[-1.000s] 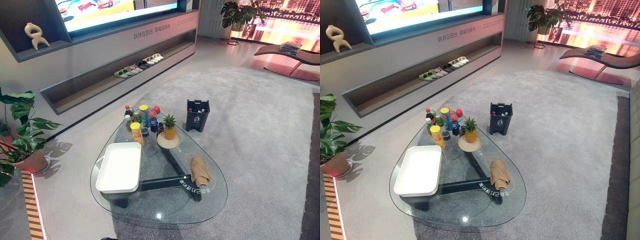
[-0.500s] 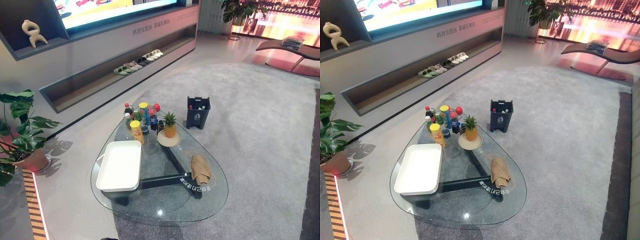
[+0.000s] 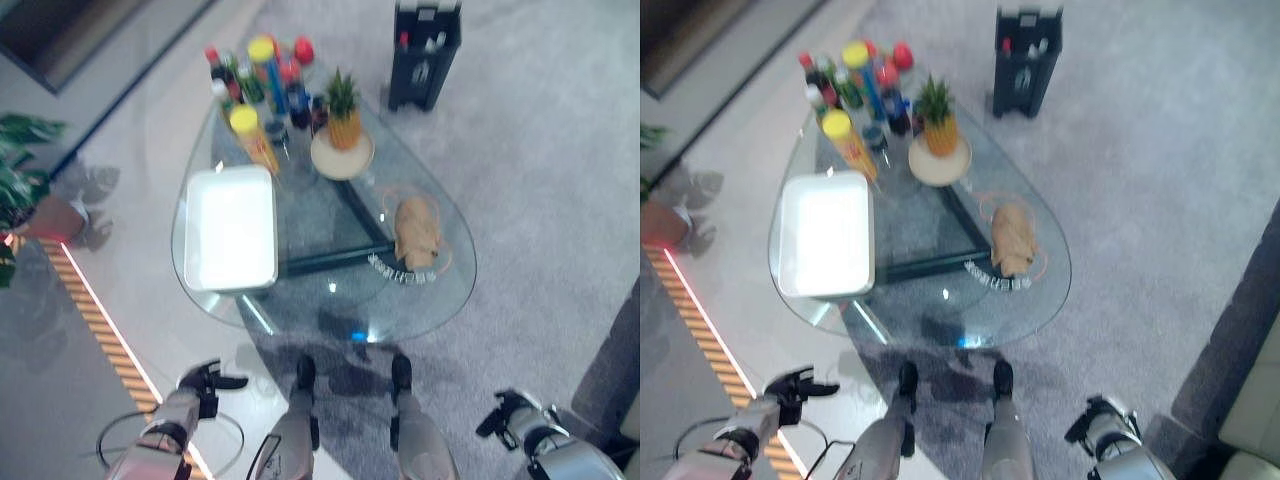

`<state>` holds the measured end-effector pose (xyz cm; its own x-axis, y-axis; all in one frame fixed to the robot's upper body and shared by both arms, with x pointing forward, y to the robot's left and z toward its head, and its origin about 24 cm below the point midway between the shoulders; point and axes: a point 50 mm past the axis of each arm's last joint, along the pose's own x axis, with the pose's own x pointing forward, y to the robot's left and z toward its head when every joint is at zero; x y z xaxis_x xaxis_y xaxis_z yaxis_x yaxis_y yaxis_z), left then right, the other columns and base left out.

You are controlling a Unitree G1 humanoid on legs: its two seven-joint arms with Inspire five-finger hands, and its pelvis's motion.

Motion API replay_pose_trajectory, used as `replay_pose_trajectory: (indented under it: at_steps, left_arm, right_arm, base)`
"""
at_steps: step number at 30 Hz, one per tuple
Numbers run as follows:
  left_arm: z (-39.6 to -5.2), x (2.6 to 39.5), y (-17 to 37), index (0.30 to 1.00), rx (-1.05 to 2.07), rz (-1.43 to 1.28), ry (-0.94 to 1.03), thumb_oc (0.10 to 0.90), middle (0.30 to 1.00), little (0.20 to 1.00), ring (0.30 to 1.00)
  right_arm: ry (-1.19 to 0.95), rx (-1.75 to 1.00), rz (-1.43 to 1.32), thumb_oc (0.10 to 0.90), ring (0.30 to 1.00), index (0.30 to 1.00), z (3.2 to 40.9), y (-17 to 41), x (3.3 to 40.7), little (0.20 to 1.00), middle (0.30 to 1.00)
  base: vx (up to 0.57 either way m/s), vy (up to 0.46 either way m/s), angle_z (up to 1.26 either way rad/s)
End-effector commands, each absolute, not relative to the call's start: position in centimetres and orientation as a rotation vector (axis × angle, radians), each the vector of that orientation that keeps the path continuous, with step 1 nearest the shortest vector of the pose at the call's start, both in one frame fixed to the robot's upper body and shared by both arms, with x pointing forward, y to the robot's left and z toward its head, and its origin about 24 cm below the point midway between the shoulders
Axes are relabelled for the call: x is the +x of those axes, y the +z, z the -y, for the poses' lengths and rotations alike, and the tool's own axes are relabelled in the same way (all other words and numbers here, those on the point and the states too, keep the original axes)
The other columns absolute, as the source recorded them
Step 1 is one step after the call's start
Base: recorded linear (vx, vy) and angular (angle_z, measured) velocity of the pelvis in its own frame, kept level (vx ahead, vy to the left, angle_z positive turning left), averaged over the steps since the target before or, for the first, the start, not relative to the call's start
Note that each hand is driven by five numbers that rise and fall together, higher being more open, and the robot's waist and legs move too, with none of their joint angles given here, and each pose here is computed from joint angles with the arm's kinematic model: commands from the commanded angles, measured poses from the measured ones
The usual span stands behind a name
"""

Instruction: Wipe the table with a cloth and put it in the basket.

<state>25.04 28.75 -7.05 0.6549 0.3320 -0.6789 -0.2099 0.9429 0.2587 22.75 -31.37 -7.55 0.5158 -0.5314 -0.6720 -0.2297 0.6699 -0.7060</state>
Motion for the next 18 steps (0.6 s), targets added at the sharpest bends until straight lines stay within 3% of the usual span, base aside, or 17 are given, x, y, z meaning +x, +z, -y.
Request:
replay_pose_trajectory:
  at_steps: [1,7,18]
  left_arm:
    - [-32.1,24.8,-5.3,0.9,0.139,-0.704,0.488,0.8,0.9,0.9,0.9]
    - [-33.8,26.5,-2.6,0.9,0.037,-0.578,0.598,0.8,0.9,0.9,0.9]
    - [-34.5,27.2,-1.2,0.9,-0.069,-0.51,0.659,0.8,0.9,0.9,0.9]
  right_arm:
    - [-0.38,-0.88,-0.957,0.8,0.9,0.9,33.3,-6.1,23.0,0.9,0.9]
    - [-0.537,-0.762,-0.77,0.8,0.9,0.9,33.1,-3.9,25.5,0.9,0.9]
    - [-0.629,-0.752,-0.576,0.8,0.9,0.9,33.9,-0.1,28.3,0.9,0.9]
  base:
    - [-0.12,-0.049,0.08]
    - [-0.08,-0.045,0.11]
    - [-0.02,-0.013,0.02]
